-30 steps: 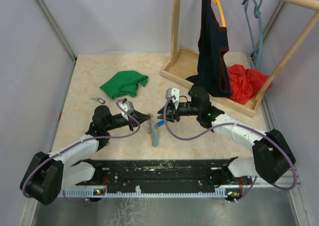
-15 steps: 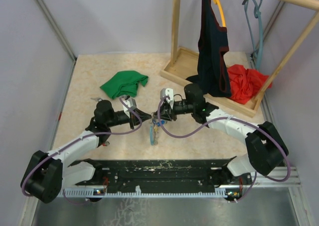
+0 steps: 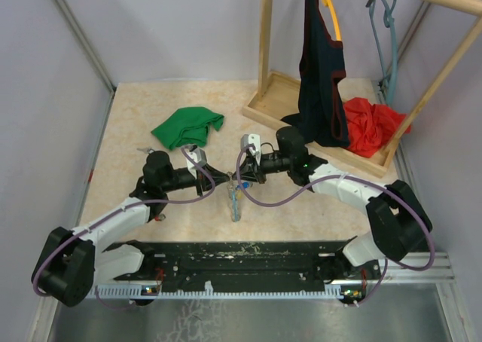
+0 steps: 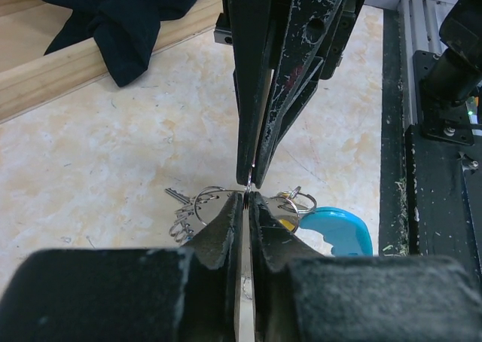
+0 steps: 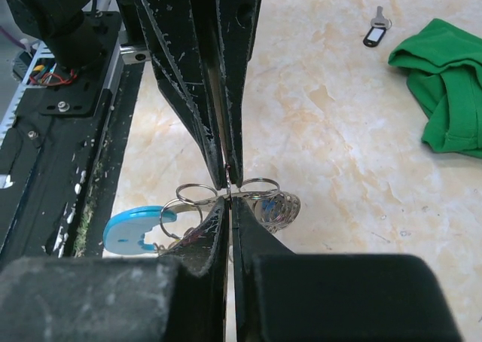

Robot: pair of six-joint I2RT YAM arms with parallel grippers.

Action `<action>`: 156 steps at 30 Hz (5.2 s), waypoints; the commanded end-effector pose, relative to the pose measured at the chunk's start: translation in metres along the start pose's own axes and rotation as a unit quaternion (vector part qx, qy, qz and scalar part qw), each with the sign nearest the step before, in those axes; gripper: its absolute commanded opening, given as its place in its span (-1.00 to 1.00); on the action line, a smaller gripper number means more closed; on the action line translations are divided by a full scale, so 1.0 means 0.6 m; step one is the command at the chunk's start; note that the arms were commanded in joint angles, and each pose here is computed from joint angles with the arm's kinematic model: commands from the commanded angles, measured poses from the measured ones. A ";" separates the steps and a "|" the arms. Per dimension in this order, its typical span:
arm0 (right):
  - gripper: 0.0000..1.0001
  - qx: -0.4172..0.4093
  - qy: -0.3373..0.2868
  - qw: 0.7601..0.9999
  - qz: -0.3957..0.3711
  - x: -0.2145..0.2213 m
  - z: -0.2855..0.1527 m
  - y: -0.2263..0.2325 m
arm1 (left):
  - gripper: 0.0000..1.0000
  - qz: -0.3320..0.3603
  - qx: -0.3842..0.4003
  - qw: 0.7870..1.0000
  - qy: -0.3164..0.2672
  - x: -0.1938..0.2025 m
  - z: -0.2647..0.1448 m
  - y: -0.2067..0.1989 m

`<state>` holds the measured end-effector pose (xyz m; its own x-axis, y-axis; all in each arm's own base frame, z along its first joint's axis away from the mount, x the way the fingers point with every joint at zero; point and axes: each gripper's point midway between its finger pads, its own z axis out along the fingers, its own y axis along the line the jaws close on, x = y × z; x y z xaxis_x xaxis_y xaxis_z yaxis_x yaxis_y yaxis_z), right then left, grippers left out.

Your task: Put the keys on the keyring

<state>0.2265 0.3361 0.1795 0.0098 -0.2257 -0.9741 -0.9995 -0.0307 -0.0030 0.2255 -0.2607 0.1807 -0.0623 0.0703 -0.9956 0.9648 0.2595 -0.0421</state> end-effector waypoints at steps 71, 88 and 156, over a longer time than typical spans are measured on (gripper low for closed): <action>-0.63 0.467 0.200 0.797 0.326 0.243 0.001 -0.096 | -0.99 0.032 -0.225 0.974 -0.018 -0.010 -0.063 0.088; -1.00 0.446 0.325 0.781 0.293 0.192 -0.115 -0.028 | -0.99 0.041 -0.208 0.977 -0.021 -0.015 -0.060 0.079; -0.56 0.443 0.135 0.864 0.196 0.217 -0.097 -0.087 | -0.99 0.057 -0.126 0.990 -0.023 -0.003 -0.043 0.034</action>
<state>0.2628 0.2376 0.0363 -0.5252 -0.3762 -0.7633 -0.5778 0.8162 -0.0047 0.2419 -0.2273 0.1778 0.0230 0.0866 -0.9960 0.8596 0.5070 0.0639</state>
